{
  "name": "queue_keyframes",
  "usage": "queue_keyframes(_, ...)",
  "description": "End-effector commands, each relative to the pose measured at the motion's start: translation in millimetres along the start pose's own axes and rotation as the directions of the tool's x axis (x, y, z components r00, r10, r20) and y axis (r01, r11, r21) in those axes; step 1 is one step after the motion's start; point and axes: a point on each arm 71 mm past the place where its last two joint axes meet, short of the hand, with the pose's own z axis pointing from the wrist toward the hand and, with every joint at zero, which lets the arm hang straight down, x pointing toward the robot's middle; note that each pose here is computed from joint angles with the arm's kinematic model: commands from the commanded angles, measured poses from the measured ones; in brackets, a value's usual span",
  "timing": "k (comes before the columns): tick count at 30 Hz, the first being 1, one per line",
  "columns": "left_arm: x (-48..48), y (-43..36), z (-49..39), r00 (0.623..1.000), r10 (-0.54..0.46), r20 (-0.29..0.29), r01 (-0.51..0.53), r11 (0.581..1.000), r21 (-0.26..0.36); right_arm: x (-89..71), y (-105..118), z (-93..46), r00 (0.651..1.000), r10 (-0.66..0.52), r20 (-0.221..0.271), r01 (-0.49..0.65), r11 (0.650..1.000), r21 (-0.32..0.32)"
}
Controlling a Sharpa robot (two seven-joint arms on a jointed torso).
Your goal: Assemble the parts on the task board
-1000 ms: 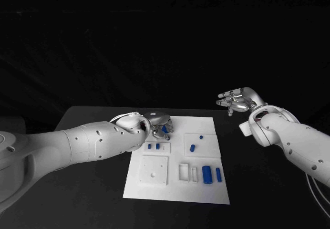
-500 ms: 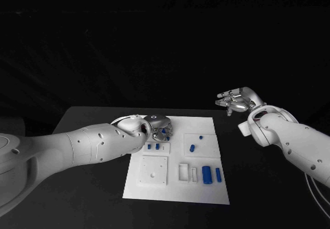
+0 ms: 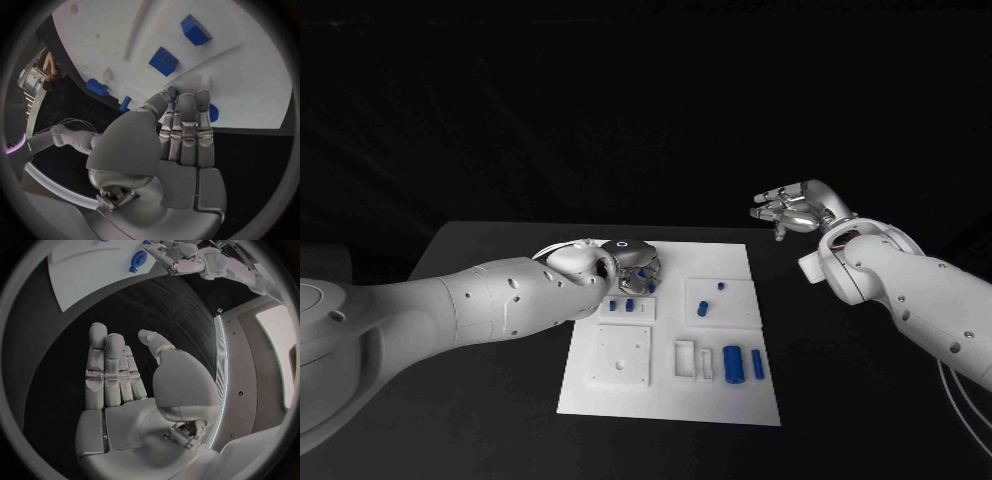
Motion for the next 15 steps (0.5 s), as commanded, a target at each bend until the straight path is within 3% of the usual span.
queue_keyframes(1,2.6,-0.7,1.4,1.0,0.015,-0.021,-0.015,1.0,-0.008,1.4,1.8,0.0,1.0,0.003,-0.012,-0.004,1.0,-0.014)
queue_keyframes(15,8.0,-1.7,3.0,0.999,0.026,-0.046,-0.026,1.0,-0.008,1.8,2.1,0.1,1.0,0.005,-0.013,-0.005,1.0,-0.015)
